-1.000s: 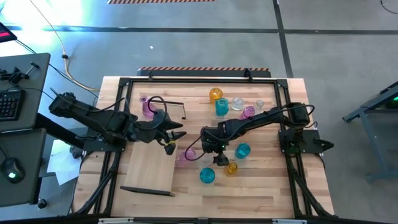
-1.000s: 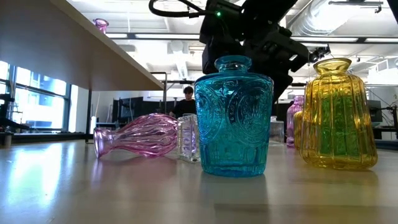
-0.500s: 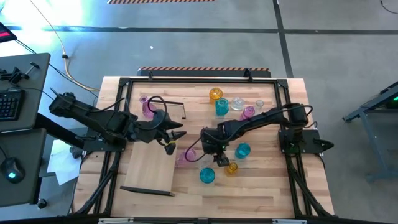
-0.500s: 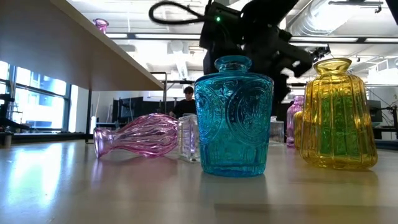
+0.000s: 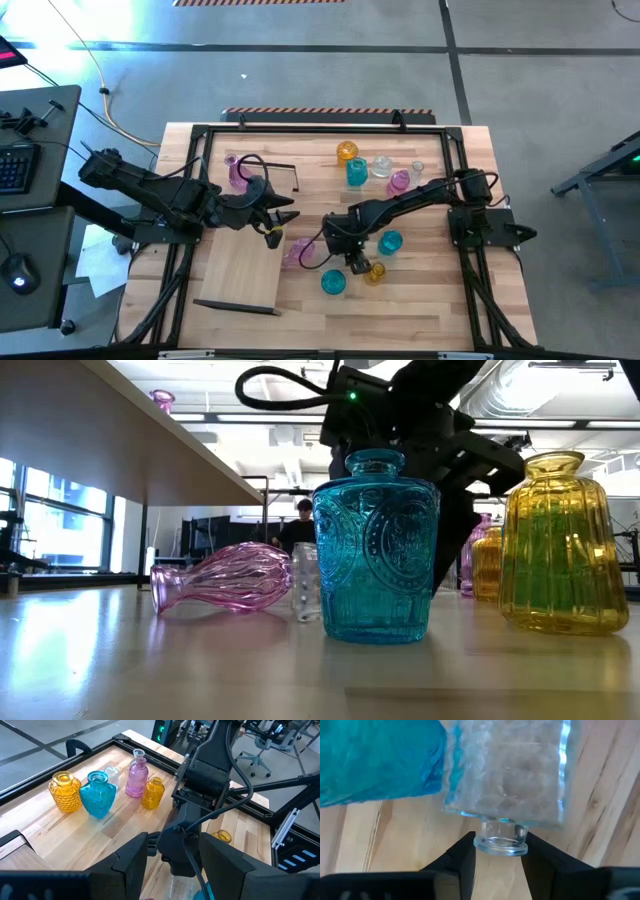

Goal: Sort vases onto shelf
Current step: Put the bottom left transparent flower vase on the shelf

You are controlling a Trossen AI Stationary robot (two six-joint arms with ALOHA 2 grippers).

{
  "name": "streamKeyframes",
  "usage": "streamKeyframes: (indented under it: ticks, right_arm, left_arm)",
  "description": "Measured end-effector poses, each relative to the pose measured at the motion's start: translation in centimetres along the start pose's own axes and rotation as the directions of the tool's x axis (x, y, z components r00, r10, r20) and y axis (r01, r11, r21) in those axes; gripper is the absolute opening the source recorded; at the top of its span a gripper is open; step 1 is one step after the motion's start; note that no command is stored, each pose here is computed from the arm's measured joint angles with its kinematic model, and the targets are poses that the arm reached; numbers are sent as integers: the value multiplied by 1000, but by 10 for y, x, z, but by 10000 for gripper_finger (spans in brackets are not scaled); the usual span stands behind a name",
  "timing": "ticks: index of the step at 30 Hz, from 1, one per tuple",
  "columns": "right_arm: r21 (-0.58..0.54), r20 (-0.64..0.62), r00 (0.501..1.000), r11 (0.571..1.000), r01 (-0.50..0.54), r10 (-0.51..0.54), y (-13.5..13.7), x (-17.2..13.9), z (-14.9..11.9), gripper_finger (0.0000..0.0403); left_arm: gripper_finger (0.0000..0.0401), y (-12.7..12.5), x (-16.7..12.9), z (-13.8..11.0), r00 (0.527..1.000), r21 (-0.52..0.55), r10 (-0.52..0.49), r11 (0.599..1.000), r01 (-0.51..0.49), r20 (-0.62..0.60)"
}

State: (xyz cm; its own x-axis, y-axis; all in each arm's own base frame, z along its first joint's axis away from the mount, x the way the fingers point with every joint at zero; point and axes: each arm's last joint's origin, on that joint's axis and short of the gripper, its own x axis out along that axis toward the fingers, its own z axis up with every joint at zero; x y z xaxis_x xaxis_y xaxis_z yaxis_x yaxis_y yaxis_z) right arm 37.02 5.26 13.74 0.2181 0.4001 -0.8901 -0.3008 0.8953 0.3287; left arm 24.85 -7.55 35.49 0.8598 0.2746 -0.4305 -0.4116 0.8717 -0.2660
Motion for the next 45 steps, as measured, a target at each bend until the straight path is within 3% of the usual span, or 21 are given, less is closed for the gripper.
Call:
streamKeyframes:
  ticks: [9,17,27,34,40,45]
  right_arm:
    - [52,-16,1000,998,-22,23,-1,-2,-1,159]
    - [65,-21,1000,998,-18,19,-1,-3,-2,93]
    - [99,-87,996,995,-11,20,0,-7,-6,90]
    - [66,-227,972,995,79,-62,0,-37,3,90]
    - [51,-182,980,994,92,-81,2,-68,26,91]
    - [10,-192,966,984,176,-171,5,-99,39,92]
  left_arm:
    - [170,0,0,0,1000,2,-4,1000,4,-4]
    - [170,-1,-1,-1,1000,4,-9,1000,9,-5]
    - [170,-1,-1,-1,1000,4,-8,1000,8,-5]
    - [170,-1,-1,-1,1000,19,-8,1000,8,-4]
    - [170,-1,-1,-1,1000,33,-8,999,8,-4]
    - [170,-2,-9,0,1000,56,-11,998,10,21]
